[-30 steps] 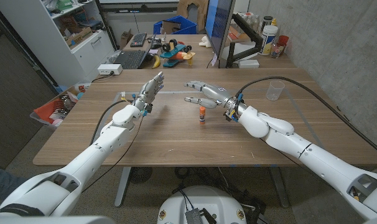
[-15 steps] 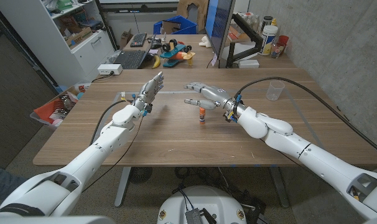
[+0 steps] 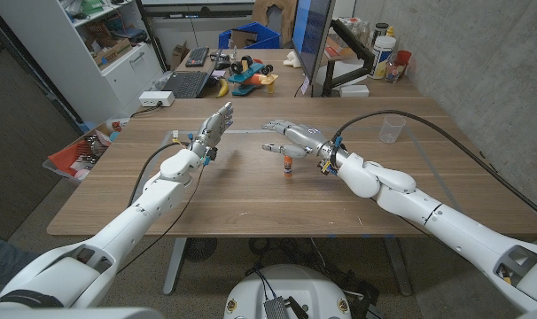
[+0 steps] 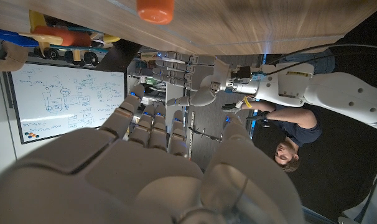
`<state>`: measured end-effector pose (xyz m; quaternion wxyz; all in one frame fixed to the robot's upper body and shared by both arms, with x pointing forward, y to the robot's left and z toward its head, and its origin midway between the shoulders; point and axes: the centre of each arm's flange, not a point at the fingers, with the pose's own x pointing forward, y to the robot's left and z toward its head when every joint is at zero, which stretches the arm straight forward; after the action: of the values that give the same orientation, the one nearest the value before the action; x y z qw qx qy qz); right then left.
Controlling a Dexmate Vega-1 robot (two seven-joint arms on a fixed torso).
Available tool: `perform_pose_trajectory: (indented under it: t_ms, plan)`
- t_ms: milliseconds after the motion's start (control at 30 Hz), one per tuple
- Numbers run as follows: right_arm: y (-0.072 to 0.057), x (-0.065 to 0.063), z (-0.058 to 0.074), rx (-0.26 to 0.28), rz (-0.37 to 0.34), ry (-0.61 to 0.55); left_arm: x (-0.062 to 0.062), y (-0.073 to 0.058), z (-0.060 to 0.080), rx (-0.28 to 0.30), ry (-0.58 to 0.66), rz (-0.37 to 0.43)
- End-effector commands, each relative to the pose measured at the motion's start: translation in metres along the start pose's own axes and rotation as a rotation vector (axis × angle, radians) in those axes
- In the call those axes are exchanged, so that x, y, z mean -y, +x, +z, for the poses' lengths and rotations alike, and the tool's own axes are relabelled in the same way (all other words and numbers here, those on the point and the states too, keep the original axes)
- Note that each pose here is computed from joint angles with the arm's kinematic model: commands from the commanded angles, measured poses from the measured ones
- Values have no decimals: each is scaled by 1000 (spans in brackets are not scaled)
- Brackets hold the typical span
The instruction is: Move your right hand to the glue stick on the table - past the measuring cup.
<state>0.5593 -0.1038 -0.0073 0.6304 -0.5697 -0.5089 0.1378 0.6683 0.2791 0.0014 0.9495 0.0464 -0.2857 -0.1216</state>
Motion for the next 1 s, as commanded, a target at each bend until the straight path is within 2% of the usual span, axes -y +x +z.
perform_pose_trajectory:
  t_ms: [33,1000]
  plan:
    - [4,-5,-3,-9,28,-19,3,0,-3,-9,-1,-1]
    - [4,-14,-4,-18,78,-83,6,1,-1,-5,0,0]
